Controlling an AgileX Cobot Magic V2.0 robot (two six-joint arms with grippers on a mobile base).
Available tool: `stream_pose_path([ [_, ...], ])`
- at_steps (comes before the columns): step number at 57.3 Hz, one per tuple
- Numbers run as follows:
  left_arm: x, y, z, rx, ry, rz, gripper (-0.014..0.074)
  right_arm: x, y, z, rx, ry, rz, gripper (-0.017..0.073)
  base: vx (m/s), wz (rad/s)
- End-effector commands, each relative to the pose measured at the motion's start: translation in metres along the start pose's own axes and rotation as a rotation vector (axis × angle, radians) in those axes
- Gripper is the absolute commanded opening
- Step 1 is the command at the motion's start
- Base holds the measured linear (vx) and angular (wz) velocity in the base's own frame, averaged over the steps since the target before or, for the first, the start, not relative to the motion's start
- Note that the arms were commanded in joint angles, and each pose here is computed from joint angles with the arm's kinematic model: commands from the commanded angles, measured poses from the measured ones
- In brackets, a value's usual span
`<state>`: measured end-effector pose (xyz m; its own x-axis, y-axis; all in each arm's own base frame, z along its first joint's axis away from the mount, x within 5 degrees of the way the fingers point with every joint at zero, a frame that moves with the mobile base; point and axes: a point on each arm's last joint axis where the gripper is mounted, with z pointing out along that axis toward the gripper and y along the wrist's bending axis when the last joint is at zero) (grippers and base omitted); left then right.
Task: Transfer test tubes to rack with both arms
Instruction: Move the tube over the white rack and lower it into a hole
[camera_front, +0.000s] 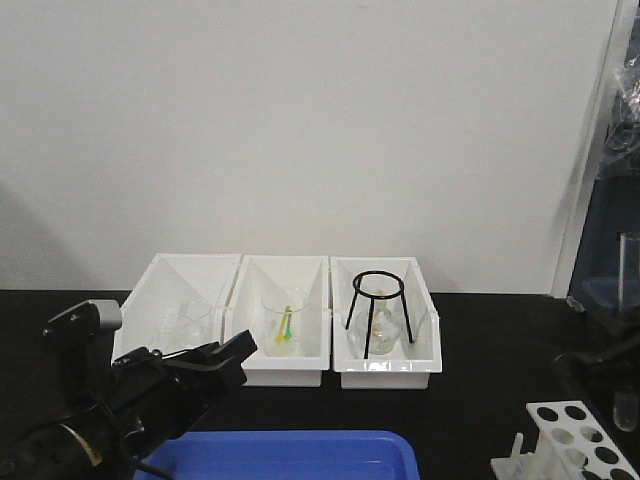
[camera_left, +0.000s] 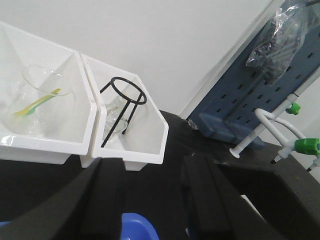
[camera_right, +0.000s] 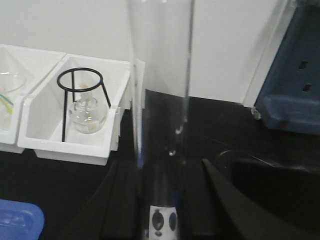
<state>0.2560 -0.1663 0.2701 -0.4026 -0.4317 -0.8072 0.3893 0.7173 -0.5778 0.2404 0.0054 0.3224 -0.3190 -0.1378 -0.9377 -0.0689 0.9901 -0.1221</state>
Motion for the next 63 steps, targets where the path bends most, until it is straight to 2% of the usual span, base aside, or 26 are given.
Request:
stream_pose_path([
  [1, -0.022, -0.016, -0.005, 0.089, -0.126, 0.001, 0.0411, -0.01, -0.005, -0.014, 0.053, -0.197, -0.005, -0.0009, 0.0, 0.0],
  [8, -0.022, -0.016, -0.005, 0.087, -0.124, 0.001, 0.0411, 0.015, -0.003, -0.015, 0.08, -0.276, -0.002, -0.0009, 0.0, 0.0],
  [13, -0.022, -0.016, -0.005, 0.087, -0.123, 0.001, 0.0411, 0.034, -0.001, -0.013, 0.086, -0.305, 0.033, -0.0009, 0.0, 0.0],
  [19, -0.022, -0.016, -0.005, 0.086, -0.123, 0.001, 0.0411, 0.041, 0.0, -0.009, 0.081, -0.356, 0.058, -0.0009, 0.0, 0.0],
  [25, -0.022, -0.016, -0.005, 0.084, -0.12, 0.001, 0.0411, 0.044, 0.003, 0.001, 0.05, -0.342, 0.038, -0.0009, 0.0, 0.0],
  [32, -0.022, -0.016, -0.005, 0.084, -0.12, 0.001, 0.0411, 0.051, 0.007, 0.013, 0.017, -0.31, 0.051, -0.0009, 0.0, 0.0],
  [40, -0.022, -0.016, -0.005, 0.084, -0.12, 0.001, 0.0411, 0.06, 0.008, 0.027, 0.011, -0.297, 0.066, -0.0009, 0.0, 0.0],
  [63, -0.022, -0.016, -0.005, 0.083, -0.119, 0.001, 0.0411, 0.073, 0.009, 0.043, 0.009, -0.257, 0.045, -0.0009, 0.0, 0.0],
])
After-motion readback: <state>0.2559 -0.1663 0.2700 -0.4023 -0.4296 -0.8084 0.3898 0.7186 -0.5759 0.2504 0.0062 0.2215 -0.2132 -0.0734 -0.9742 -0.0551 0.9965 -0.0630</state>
